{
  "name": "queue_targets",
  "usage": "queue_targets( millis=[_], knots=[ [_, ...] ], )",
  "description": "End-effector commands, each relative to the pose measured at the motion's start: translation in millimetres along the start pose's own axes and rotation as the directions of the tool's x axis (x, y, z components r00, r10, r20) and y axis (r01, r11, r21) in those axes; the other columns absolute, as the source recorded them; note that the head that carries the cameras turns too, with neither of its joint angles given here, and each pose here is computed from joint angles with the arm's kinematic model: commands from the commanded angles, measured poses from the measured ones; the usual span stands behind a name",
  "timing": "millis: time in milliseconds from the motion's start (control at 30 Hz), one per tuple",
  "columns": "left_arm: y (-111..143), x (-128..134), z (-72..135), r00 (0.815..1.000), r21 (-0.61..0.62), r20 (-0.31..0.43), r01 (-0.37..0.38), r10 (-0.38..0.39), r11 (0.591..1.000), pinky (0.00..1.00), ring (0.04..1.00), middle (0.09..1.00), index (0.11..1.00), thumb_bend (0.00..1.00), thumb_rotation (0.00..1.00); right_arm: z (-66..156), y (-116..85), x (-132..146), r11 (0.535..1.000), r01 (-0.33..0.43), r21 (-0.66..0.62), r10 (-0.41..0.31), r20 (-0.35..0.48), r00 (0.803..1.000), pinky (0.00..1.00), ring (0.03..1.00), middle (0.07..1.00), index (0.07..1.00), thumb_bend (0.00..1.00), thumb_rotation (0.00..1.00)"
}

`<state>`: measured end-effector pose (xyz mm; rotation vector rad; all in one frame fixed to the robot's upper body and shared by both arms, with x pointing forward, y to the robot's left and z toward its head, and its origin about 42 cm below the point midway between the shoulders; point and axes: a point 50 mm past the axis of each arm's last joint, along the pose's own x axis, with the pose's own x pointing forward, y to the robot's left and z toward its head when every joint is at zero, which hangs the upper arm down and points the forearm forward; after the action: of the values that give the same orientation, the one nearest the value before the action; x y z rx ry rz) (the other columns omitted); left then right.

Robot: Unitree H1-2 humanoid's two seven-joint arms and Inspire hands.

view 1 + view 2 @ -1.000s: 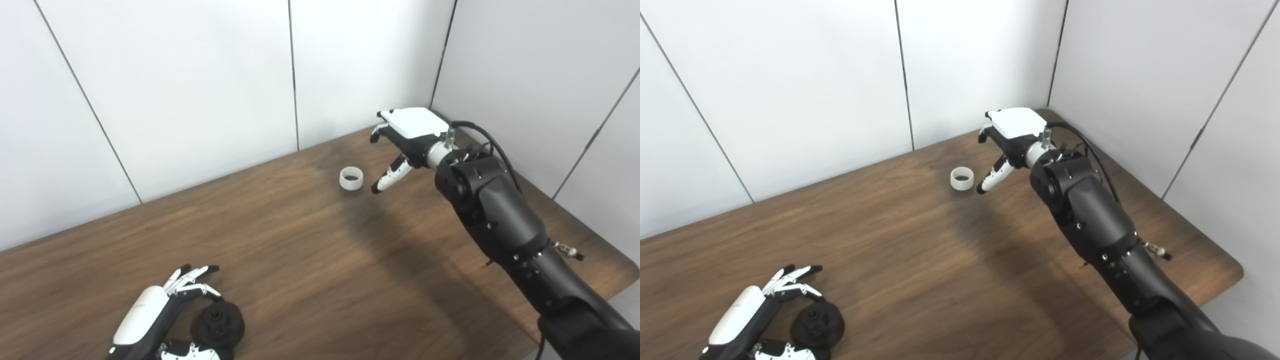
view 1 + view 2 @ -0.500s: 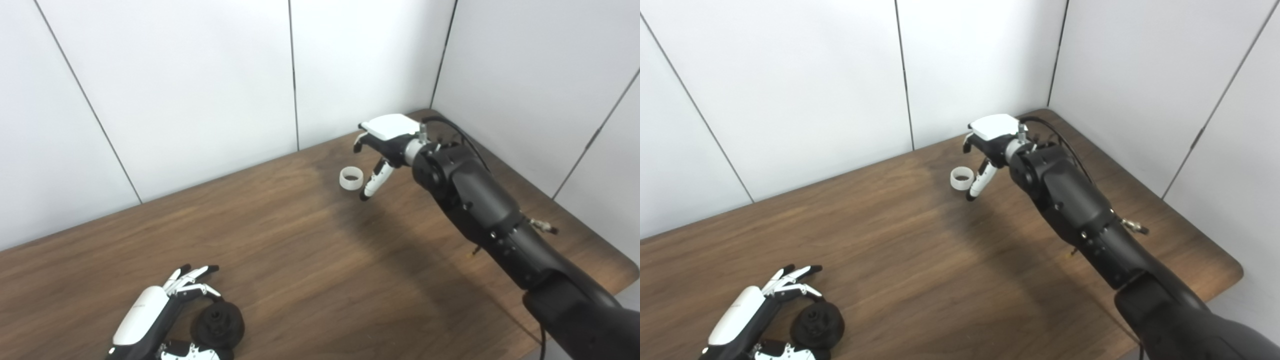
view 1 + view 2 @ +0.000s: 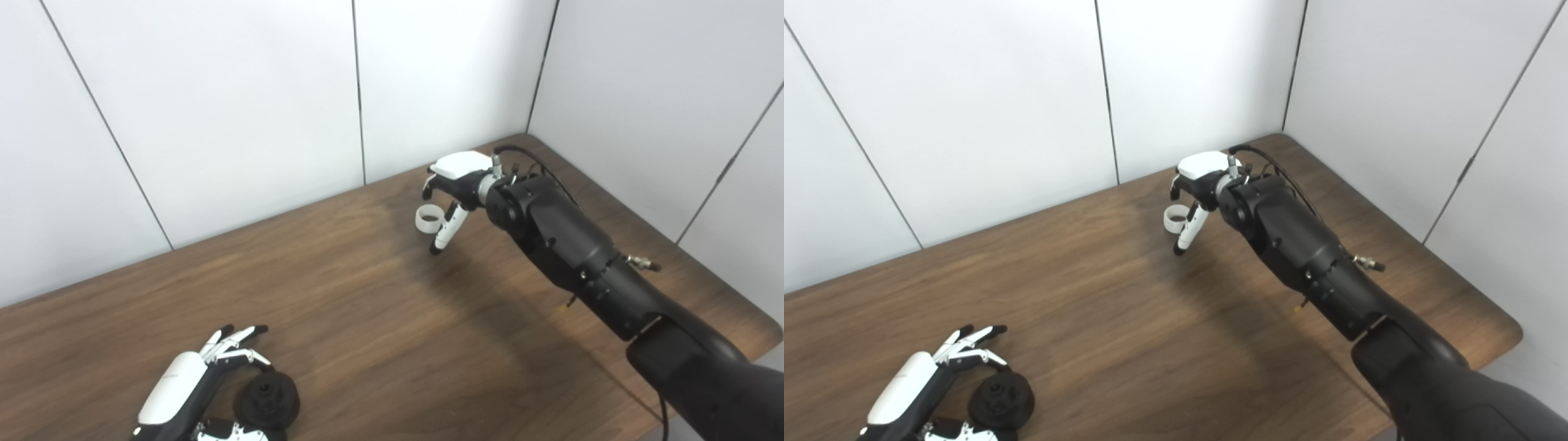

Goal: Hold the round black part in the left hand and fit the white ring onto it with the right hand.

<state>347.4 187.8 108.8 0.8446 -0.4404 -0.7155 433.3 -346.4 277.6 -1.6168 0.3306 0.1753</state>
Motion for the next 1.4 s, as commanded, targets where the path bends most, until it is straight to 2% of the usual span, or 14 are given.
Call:
queue_targets(
  millis=[0,833,1367],
  knots=[
    [-27,-18,-3,0.998,-0.035,-0.029,0.050,-0.051,0.998,1.00,0.896,0.914,0.477,0.51,0.05,-3,-33,-2,0.995,0.096,-0.006,-0.096,-0.001,0.995,1.00,1.000,1.000,0.813,0.96,0.45],
    [-32,-26,0,0.998,-0.043,-0.026,0.057,-0.058,0.997,1.00,0.897,0.913,0.477,0.51,0.05,-8,-42,9,0.993,0.112,-0.027,-0.113,-0.040,0.993,1.00,1.000,1.000,0.833,0.92,0.44],
    [-35,-28,2,0.998,-0.049,-0.029,0.058,-0.059,0.997,1.00,0.898,0.914,0.478,0.51,0.05,-13,-52,16,0.991,0.131,-0.028,-0.132,-0.053,0.990,1.00,1.000,1.000,0.846,0.92,0.47]
  ],
)
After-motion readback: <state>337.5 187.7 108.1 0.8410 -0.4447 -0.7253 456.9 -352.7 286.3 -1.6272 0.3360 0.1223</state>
